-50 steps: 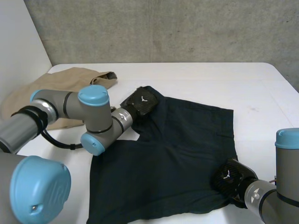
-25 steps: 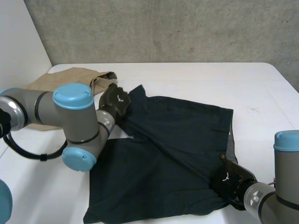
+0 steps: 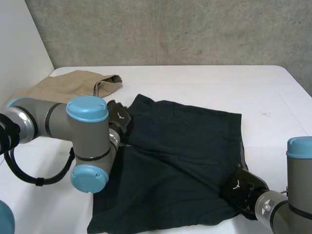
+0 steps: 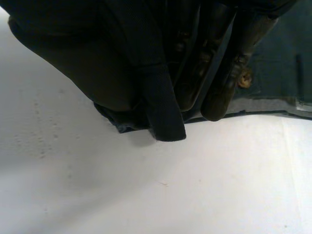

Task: Fold the laundry.

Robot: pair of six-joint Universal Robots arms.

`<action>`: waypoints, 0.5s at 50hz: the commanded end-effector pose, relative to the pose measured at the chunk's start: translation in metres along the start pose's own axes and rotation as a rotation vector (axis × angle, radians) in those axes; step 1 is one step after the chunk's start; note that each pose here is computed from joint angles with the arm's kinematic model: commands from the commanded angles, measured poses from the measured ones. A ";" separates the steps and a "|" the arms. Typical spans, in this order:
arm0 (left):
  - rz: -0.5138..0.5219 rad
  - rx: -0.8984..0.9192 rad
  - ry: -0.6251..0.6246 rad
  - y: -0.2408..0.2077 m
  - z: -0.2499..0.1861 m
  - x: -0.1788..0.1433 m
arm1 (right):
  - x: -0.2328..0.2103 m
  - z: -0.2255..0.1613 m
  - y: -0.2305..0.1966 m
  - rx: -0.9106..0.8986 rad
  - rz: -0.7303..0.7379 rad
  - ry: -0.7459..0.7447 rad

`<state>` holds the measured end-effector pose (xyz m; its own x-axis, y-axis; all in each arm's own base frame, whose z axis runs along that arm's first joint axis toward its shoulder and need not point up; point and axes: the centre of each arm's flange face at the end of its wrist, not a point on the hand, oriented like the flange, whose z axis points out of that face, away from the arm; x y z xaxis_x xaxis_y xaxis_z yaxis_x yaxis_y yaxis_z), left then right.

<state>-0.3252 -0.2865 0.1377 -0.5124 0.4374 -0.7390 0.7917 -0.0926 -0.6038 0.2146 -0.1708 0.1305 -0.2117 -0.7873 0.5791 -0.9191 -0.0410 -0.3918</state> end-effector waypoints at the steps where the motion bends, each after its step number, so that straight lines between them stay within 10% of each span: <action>1: -0.292 0.083 -0.059 -0.025 -0.029 -0.039 | 0.013 0.004 -0.006 0.036 0.064 0.061; 7: -0.438 0.131 -0.003 -0.034 -0.077 -0.054 | 0.018 0.005 -0.008 0.045 0.111 0.076; 25: -0.443 -0.157 0.341 0.023 -0.183 -0.006 | 0.036 0.009 -0.007 0.055 0.212 0.131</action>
<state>-0.2530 -0.1470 0.1991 -0.7043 0.6414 -0.3042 0.5468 0.2168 -0.8087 0.2172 -0.2022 0.1465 -0.4325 -0.7025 0.5652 -0.8351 0.0758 -0.5448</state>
